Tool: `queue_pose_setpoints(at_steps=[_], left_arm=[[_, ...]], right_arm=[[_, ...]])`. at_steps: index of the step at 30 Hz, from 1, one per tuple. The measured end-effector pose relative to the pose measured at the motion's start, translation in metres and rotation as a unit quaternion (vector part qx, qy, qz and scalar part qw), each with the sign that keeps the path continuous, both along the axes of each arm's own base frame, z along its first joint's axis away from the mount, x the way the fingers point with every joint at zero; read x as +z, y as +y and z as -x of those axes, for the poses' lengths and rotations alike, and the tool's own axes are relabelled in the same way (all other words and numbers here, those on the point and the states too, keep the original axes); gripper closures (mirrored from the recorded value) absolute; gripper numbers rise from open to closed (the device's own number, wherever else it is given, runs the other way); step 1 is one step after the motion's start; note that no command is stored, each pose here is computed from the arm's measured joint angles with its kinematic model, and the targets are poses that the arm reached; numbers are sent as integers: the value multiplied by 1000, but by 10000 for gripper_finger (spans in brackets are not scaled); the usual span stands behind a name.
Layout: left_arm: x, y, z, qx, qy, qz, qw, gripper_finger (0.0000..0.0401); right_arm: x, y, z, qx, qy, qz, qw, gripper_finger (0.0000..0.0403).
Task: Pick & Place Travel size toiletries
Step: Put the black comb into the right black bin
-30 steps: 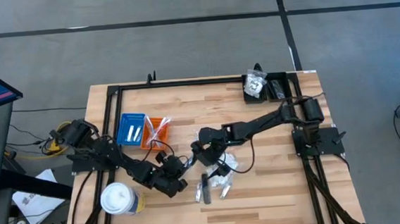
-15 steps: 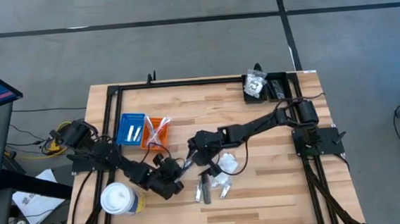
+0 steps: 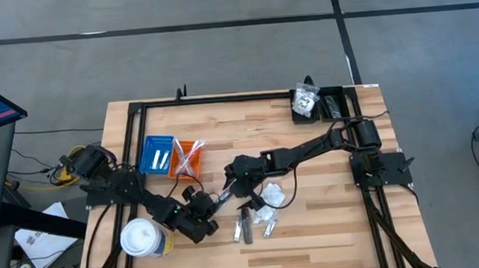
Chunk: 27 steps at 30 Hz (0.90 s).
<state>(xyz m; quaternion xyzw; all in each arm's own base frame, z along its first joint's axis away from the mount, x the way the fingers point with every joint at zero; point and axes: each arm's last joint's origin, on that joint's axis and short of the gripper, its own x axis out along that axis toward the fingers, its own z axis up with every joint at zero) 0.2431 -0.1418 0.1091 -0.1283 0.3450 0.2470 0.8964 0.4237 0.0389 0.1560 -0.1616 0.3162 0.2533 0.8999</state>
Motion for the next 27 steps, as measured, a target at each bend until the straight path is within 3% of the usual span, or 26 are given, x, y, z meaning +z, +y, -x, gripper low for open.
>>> queue_pose_setpoints(at_steps=[6, 18, 22, 27], left_arm=[[-5, 7, 3, 20, 11, 12, 1000, 401], [-6, 12, 2, 35, 15, 33, 999, 401], [-6, 18, -2, 44, 24, 63, 997, 401], [-7, 19, -2, 42, 30, 62, 997, 401]], right_arm=[[0, 0, 0, 0, 1, 2, 1000, 16], [0, -1, 0, 11, -5, 16, 1000, 87], [0, -2, 0, 1, -9, 31, 999, 92], [-1, -3, 0, -12, -10, 47, 999, 92]])
